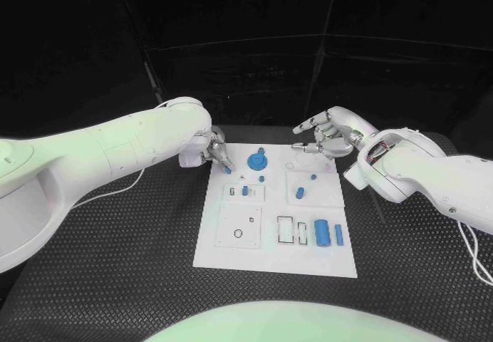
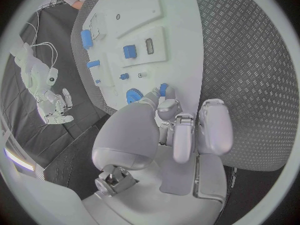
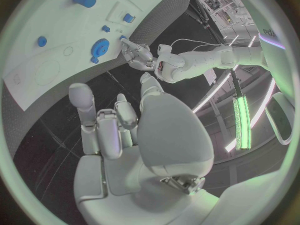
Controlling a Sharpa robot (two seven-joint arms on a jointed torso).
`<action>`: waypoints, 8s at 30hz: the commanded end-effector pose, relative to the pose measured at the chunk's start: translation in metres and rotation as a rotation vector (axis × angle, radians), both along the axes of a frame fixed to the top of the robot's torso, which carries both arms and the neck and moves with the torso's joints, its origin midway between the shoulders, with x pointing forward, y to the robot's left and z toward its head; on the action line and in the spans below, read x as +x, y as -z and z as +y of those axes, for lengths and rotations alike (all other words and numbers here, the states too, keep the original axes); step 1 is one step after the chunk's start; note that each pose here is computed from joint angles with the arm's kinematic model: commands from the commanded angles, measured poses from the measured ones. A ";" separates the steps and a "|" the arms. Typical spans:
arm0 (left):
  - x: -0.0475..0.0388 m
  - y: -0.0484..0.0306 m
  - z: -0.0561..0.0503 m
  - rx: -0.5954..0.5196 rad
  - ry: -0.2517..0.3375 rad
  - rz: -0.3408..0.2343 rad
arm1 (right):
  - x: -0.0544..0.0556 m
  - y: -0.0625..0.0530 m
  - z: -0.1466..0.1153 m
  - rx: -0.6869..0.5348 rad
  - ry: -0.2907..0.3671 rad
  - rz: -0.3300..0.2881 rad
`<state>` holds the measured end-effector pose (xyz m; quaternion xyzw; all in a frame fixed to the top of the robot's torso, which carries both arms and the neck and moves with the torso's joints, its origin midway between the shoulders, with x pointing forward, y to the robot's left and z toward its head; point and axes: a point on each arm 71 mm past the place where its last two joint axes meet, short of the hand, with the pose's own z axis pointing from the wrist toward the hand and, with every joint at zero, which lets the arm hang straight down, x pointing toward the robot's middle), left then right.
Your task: Assemble the parts on the task board
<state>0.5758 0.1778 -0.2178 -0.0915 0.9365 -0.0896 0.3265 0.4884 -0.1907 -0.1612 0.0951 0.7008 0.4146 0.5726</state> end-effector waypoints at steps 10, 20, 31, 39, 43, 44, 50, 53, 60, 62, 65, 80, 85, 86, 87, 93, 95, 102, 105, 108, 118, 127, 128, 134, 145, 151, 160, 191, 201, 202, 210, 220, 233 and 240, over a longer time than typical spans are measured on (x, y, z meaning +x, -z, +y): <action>-0.0047 -0.0019 -0.001 -0.060 -0.007 -0.038 | 0.000 -0.001 0.000 0.000 -0.006 0.002; -0.0205 -0.0062 0.004 -0.109 -0.015 -0.077 | 0.001 0.000 -0.002 -0.003 0.000 0.002; -0.0497 -0.0124 0.004 -0.143 0.047 -0.135 | 0.002 0.001 -0.004 -0.005 0.002 0.002; -0.0596 -0.0086 0.007 -0.128 0.066 -0.150 | 0.003 0.001 -0.005 -0.005 0.004 0.001; -0.0637 -0.0048 0.007 -0.118 0.073 -0.153 | 0.003 0.001 -0.005 -0.005 0.004 0.001; -0.0645 -0.0040 0.007 -0.114 0.077 -0.155 | 0.003 0.001 -0.005 -0.005 0.004 0.001; -0.0669 0.0009 0.005 -0.074 0.093 -0.166 | 0.003 0.001 -0.005 -0.005 0.004 0.001; -0.0678 0.0042 0.004 -0.065 0.099 -0.161 | 0.003 0.001 -0.005 -0.005 0.004 0.002; -0.0707 0.0100 0.000 -0.052 0.117 -0.145 | 0.003 0.001 -0.005 -0.005 0.004 0.002; -0.0715 0.0107 -0.001 -0.047 0.123 -0.142 | 0.003 0.001 -0.005 -0.006 0.004 0.002; -0.0723 0.0114 -0.001 -0.042 0.130 -0.138 | 0.003 0.001 -0.006 -0.006 0.005 0.002; -0.0745 0.0132 -0.001 -0.028 0.150 -0.113 | 0.003 0.002 -0.006 -0.007 0.005 0.003; -0.0749 0.0136 -0.001 -0.024 0.154 -0.105 | 0.003 0.002 -0.006 -0.007 0.005 0.004; -0.0750 0.0137 -0.001 -0.023 0.155 -0.104 | 0.003 0.002 -0.006 -0.007 0.005 0.004; -0.0750 0.0137 -0.001 -0.023 0.155 -0.104 | 0.004 0.002 -0.006 -0.007 0.005 0.004; -0.0753 0.0140 -0.002 -0.021 0.160 -0.099 | 0.004 0.002 -0.005 -0.007 0.003 0.005; -0.0754 0.0141 -0.002 -0.021 0.161 -0.098 | 0.003 0.002 -0.005 -0.008 0.002 0.005; -0.0751 0.0145 -0.003 -0.019 0.164 -0.095 | 0.003 0.002 -0.005 -0.008 0.002 0.006; -0.0745 0.0150 -0.004 -0.016 0.166 -0.090 | 0.003 0.002 -0.005 -0.008 0.001 0.006; -0.0739 0.0158 -0.005 -0.011 0.170 -0.083 | 0.003 0.002 -0.005 -0.007 0.001 0.006; -0.0760 0.0217 -0.009 0.011 0.200 -0.045 | 0.003 0.002 -0.004 -0.007 -0.001 0.007; -0.0774 0.0249 -0.011 0.022 0.214 -0.024 | 0.003 0.002 -0.004 -0.009 -0.002 0.009; -0.0774 0.0250 -0.011 0.022 0.214 -0.023 | 0.003 0.002 -0.004 -0.009 -0.002 0.009; -0.0767 0.0253 -0.012 0.014 0.207 -0.023 | 0.003 0.002 -0.004 -0.009 -0.003 0.009; -0.0754 0.0256 -0.016 0.002 0.202 -0.021 | 0.003 0.002 -0.004 -0.008 -0.003 0.010; -0.0749 0.0262 -0.017 0.002 0.203 -0.013 | 0.002 0.002 -0.004 -0.009 -0.003 0.010; -0.0729 0.0268 -0.016 0.006 0.199 -0.011 | 0.002 0.002 -0.004 -0.009 -0.002 0.010; -0.0658 0.0224 -0.005 -0.047 0.104 -0.088 | 0.003 0.002 -0.005 -0.011 -0.001 0.012; -0.0647 0.0122 0.000 -0.167 0.039 -0.166 | 0.004 0.002 -0.003 -0.007 -0.002 0.007; -0.0646 0.0115 0.001 -0.175 0.036 -0.171 | 0.004 0.002 -0.003 -0.006 -0.002 0.006; -0.0649 0.0034 0.002 -0.232 0.010 -0.205 | 0.004 0.002 -0.004 -0.004 0.001 0.003; -0.0544 -0.0218 -0.016 -0.530 0.115 -0.424 | 0.005 0.003 -0.004 -0.002 0.003 0.001; -0.0536 -0.0100 -0.056 -0.559 0.414 -0.581 | 0.004 0.002 -0.001 0.003 -0.001 -0.003; -0.0524 0.0060 -0.065 -0.445 0.483 -0.545 | 0.004 0.002 0.000 0.004 -0.005 -0.003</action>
